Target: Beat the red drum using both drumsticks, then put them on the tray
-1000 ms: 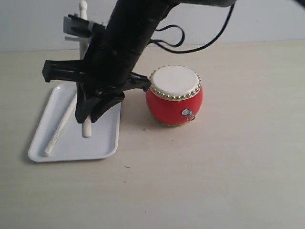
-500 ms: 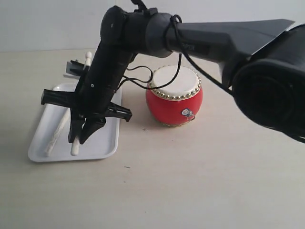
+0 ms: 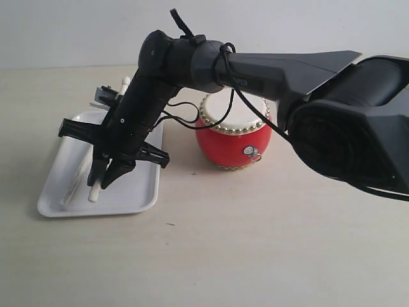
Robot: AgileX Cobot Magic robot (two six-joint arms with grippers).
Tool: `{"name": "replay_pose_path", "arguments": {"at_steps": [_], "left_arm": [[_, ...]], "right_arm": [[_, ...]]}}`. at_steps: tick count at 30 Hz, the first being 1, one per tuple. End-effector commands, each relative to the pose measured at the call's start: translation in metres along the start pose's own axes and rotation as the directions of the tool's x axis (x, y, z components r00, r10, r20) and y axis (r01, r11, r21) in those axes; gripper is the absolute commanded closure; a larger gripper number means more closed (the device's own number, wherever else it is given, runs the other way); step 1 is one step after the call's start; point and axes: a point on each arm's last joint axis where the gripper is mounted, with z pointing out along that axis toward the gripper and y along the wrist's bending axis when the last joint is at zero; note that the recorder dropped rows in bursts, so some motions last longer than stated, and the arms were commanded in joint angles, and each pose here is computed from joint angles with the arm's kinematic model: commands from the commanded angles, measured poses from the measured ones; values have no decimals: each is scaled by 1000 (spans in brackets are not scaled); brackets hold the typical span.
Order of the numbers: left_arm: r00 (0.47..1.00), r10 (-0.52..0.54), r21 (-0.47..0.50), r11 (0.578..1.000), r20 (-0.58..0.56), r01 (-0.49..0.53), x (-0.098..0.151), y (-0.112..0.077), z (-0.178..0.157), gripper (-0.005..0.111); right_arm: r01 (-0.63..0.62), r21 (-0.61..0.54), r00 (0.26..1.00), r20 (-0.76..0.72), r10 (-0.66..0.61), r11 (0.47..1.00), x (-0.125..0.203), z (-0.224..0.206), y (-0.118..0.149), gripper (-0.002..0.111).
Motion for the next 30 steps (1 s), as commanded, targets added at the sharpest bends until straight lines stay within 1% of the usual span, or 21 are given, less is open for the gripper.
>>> {"name": "replay_pose_path", "arguments": {"at_steps": [1, 7, 12, 16, 18, 21, 25, 27, 30], "left_arm": [[1000, 10, -3, 1000, 1, -10, 0, 1, 0, 107], [1000, 12, -3, 1000, -2, -12, 1, 2, 1, 107], [1000, 7, -4, 1000, -27, -7, 6, 2, 6, 107], [1000, 7, -5, 1000, 2, -7, 4, 3, 7, 107], [1000, 9, -6, 1000, 18, -9, 2, 3, 7, 107], [1000, 9, -6, 1000, 18, -9, 2, 3, 7, 107], [1000, 9, -6, 1000, 18, -9, 2, 3, 7, 107], [1000, 9, -6, 1000, 18, -9, 2, 3, 7, 107], [1000, 9, -6, 1000, 18, -9, 2, 3, 7, 107]], "right_arm": [[-4, -2, 1000, 14, 4, 1000, -5, -1, -3, 108], [-14, 3, 1000, 4, 14, 1000, -6, 6, -8, 108], [-13, 4, 1000, 4, 13, 1000, -6, 6, -9, 108], [-2, 5, 1000, 9, 2, 1000, -7, 6, -9, 107], [-2, 5, 1000, 9, 2, 1000, -7, 6, -9, 101], [4, 6, 1000, 9, -4, 1000, -7, 6, -9, 88], [4, 5, 1000, 10, -4, 1000, -7, 6, -9, 78], [4, 5, 1000, 10, -4, 1000, -7, 6, -9, 76], [2, 1, 1000, 9, -2, 1000, -7, 6, -8, 76]]}}
